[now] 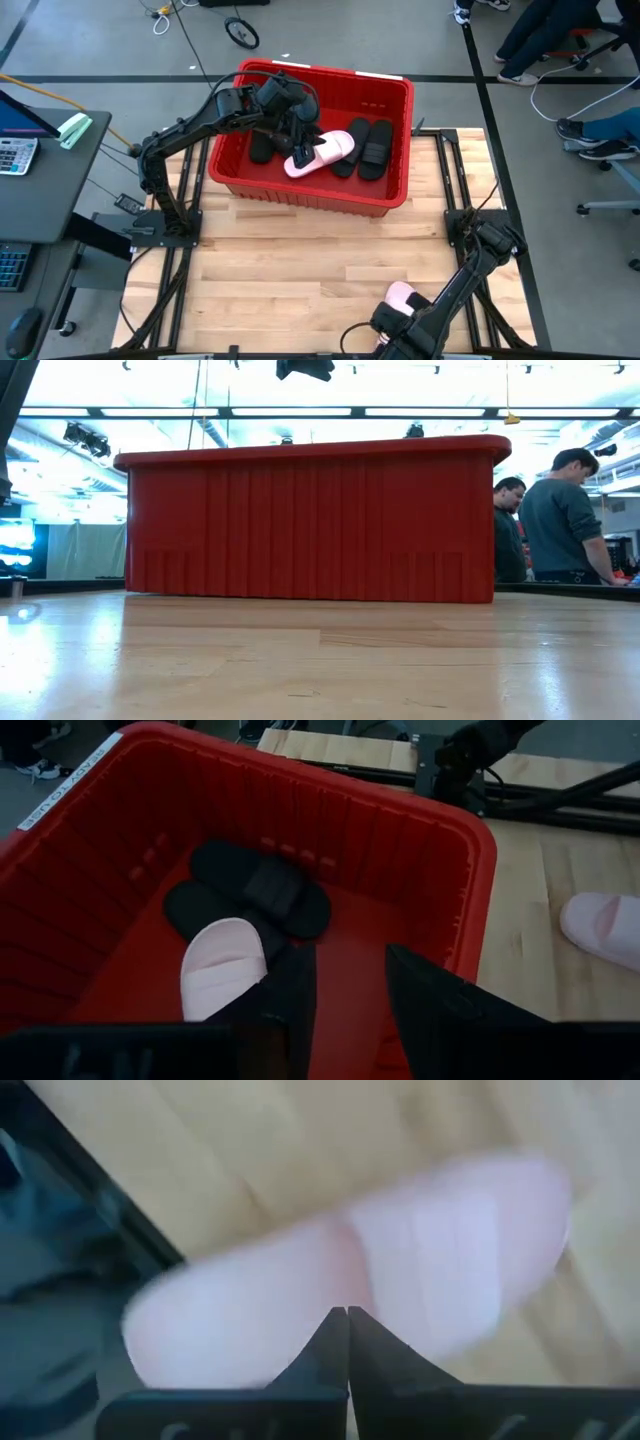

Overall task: Pick and place slides into bin
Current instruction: Put the pink slide into the bin

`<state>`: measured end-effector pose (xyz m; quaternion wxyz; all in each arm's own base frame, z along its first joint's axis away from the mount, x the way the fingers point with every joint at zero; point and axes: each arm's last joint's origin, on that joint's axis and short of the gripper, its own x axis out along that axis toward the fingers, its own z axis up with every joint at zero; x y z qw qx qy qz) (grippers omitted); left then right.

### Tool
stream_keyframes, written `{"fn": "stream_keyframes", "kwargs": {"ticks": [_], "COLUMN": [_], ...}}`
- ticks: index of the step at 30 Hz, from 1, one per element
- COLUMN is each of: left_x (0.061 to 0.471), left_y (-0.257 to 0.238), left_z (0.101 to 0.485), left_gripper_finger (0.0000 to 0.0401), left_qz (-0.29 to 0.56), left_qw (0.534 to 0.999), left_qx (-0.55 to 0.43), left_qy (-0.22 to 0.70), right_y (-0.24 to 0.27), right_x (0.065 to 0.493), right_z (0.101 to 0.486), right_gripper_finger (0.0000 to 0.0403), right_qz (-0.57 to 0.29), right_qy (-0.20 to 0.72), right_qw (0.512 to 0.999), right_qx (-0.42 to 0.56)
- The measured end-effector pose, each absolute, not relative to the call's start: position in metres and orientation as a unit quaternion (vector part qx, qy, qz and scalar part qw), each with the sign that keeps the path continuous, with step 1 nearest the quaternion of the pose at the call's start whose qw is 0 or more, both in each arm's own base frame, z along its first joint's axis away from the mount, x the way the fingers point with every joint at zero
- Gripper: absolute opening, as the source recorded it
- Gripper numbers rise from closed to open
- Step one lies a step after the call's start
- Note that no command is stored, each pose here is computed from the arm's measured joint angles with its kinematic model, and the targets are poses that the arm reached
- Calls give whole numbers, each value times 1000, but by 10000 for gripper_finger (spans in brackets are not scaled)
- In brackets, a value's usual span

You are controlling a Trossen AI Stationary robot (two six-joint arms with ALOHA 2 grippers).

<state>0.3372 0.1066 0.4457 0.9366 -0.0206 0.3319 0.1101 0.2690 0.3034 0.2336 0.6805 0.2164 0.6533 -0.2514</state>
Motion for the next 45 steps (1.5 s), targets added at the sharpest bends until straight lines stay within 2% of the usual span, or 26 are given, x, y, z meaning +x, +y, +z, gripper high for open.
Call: {"fn": "stream_keyframes", "kwargs": {"ticks": [2,5,8,13,15,31,39,45], "left_x": [338,338,338,338,338,338,338,338], "left_y": [107,107,107,107,107,107,107,107], "left_z": [445,445,445,445,445,445,445,445], "left_gripper_finger": [126,121,117,119,121,117,113,112], "left_qz": [107,103,103,103,103,102,102,103], "left_qw": [937,937,937,937,937,937,937,937], "left_qx": [-12,-1,-1,-1,-1,1,0,0], "left_qy": [334,335,335,335,335,335,335,335], "right_y": [305,307,306,301,299,297,291,286], "right_x": [267,268,270,270,272,273,271,262], "right_z": [230,228,230,242,244,226,217,188], "right_gripper_finger": [1,3,10,24,34,170,177,176], "right_qz": [-258,-270,-270,-234,-231,-212,-238,-238], "right_qy": [676,677,670,655,658,675,664,708], "right_qw": [652,635,640,681,678,679,689,644], "right_qx": [229,254,262,229,232,196,168,163]}}
